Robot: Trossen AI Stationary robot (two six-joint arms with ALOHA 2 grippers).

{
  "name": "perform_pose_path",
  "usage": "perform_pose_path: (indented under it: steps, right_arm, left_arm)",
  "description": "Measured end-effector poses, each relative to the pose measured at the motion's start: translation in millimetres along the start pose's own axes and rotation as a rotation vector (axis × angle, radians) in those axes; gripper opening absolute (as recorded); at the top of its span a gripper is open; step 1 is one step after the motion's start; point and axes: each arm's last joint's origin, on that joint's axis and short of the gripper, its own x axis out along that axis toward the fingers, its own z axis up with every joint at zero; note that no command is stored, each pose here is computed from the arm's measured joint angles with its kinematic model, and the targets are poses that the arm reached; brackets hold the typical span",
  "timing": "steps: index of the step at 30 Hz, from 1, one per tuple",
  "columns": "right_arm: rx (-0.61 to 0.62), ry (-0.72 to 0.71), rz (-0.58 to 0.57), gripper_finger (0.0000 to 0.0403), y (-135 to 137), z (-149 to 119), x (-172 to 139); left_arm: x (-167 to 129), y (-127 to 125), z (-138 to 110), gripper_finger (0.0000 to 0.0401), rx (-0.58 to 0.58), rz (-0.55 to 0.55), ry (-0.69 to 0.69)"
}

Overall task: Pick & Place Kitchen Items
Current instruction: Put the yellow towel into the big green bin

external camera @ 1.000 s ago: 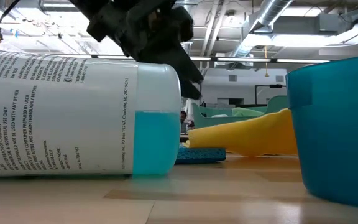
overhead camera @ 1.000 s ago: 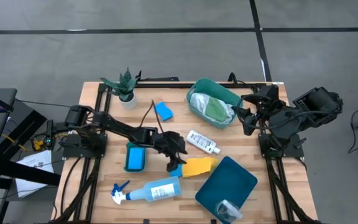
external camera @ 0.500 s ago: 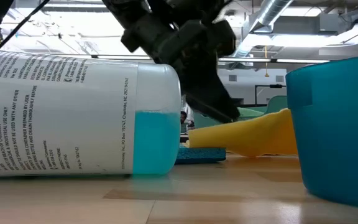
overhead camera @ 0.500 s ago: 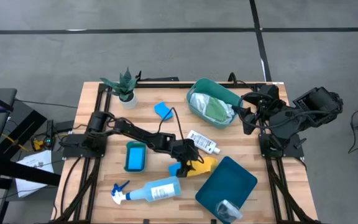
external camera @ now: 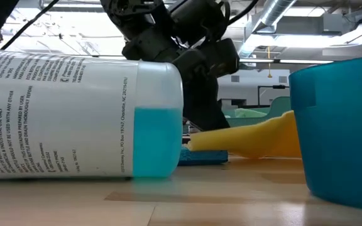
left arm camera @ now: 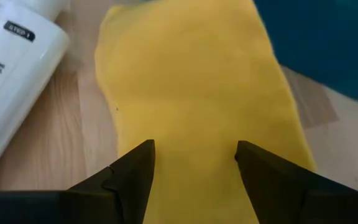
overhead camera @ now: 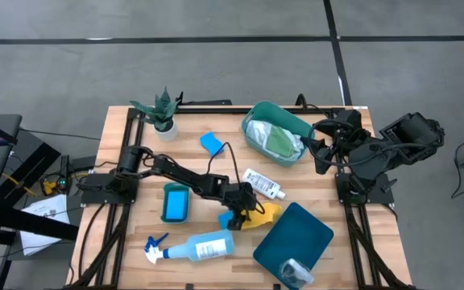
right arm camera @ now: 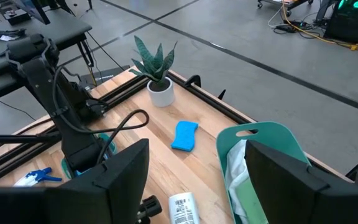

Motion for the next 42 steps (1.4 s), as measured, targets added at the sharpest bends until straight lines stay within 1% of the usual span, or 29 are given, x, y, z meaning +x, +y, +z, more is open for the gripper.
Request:
perform_pose_path:
  steps: [6,13,16,19,24,25,28,32,37,42]
  right_arm:
    - [0.0,0.0,0.0,0.0256,0,0,0]
    - [0.0,0.0,0.0,0.0256,0,0,0]
    - [-0.001,0.0,0.0,0.0256,0,0,0]
    - [-0.002,0.001,-0.001,0.0256,1,0,1]
    - [-0.002,0.001,-0.001,0.0256,1,0,1]
    - [-0.002,0.001,-0.001,0.0256,1,0,1]
    - [-0.001,0.001,0.0,0.0256,1,0,1]
    - [0.002,-0.001,0.001,0.0256,2,0,1]
    - [0.004,-0.001,0.004,0.0256,2,0,1]
    - [0.005,-0.001,0.005,0.0256,2,0,1]
  left_arm:
    - [3,3,-6,0.0196,-0.019,0.004,0.045]
    - [5,4,-8,0.0165,-0.02,0.015,0.05]
    - [5,5,-9,0.0137,-0.019,0.056,0.065]
    - [4,6,-10,0.01,-0.019,0.092,0.083]
    - [3,7,-11,0.0021,-0.019,0.136,0.098]
    - [3,8,-11,0.0011,-0.025,0.138,0.097]
    - [0,9,-11,0.0009,-0.064,0.145,0.096]
    - [-11,11,-4,0.0004,-0.075,0.162,0.078]
    - [-42,11,19,0.0002,-0.071,0.195,-0.027]
    - [-74,10,29,0.0002,-0.073,0.221,-0.035]
